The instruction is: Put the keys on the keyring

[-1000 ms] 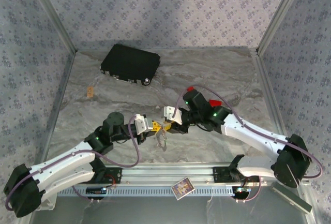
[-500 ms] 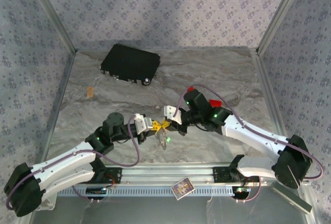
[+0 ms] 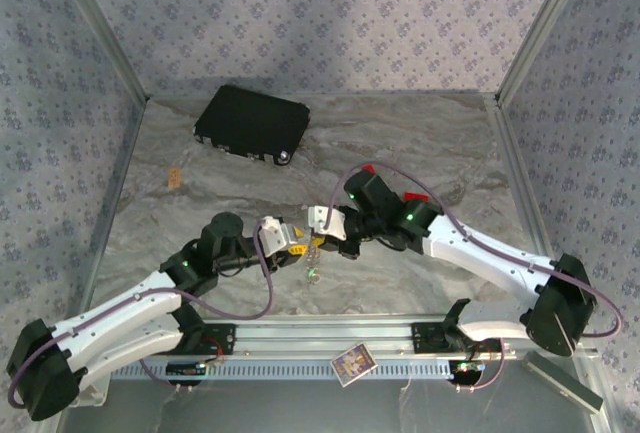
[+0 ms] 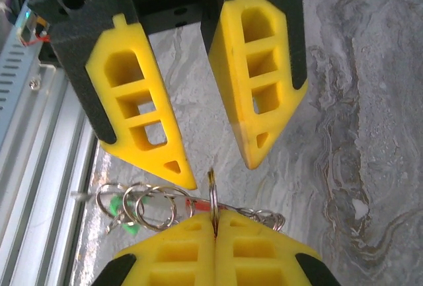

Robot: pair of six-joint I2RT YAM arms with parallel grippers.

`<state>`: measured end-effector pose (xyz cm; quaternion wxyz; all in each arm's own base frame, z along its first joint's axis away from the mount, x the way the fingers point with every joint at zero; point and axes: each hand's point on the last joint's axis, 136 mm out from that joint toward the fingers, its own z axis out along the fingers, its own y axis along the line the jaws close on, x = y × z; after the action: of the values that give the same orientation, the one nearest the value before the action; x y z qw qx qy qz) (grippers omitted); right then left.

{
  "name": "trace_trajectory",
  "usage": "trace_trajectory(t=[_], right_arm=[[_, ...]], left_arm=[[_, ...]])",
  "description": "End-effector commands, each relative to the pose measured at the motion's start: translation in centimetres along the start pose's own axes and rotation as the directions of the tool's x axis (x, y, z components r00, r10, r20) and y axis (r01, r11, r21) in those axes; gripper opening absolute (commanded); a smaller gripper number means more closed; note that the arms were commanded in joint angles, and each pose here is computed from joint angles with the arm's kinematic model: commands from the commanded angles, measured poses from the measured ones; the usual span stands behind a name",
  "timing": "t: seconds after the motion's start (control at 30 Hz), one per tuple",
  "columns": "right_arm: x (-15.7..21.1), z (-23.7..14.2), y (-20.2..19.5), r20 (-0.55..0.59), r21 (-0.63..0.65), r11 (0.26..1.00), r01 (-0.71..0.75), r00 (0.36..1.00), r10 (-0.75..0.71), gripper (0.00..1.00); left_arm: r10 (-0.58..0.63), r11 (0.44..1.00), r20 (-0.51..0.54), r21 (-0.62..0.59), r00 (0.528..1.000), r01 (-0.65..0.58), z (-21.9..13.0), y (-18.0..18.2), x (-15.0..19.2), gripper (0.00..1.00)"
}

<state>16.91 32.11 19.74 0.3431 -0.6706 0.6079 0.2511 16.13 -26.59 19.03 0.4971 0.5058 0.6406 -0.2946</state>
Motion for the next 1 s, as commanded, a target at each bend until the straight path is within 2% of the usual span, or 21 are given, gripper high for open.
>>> trace_trajectory(t=[0.0,0.33,0.57,0.8,0.83,0.97], right_arm=[[0.5,-0.2,-0.3,-0.075,0.013,0.999,0.044,0.996,-0.043,0.00],[-0.8,0.1,0.1,-0.076,0.002,0.996,0.089,0.993,-0.089,0.00],[-0.7,0.4,0.3,-0.085,-0.002,0.995,0.100,0.991,-0.099,0.00],[-1.0,0.3,0.4,-0.067,0.005,0.995,0.099,0.993,-0.099,0.00],[-1.0,0.2,0.3,-0.060,0.009,0.995,0.098,0.993,-0.097,0.03],[-0.9,-0.2,0.1,0.021,0.026,0.998,0.054,0.998,-0.054,0.28]], left_arm=[[0.038,0.999,0.008,0.006,0.999,-0.038,-0.5,-0.2,-1.0,0.29],[0.044,0.998,0.016,0.050,0.999,-0.045,-0.1,-0.7,-1.3,0.27],[0.055,0.998,0.067,0.035,0.996,-0.057,-0.3,-0.5,-2.3,0.23],[0.056,0.998,0.073,0.038,0.996,-0.059,-0.3,-0.6,-2.4,0.06],[0.057,0.997,0.074,0.040,0.996,-0.060,-0.3,-0.6,-2.3,0.04],[0.051,0.998,0.090,0.039,0.995,-0.055,-0.3,-0.7,-2.3,0.00]])
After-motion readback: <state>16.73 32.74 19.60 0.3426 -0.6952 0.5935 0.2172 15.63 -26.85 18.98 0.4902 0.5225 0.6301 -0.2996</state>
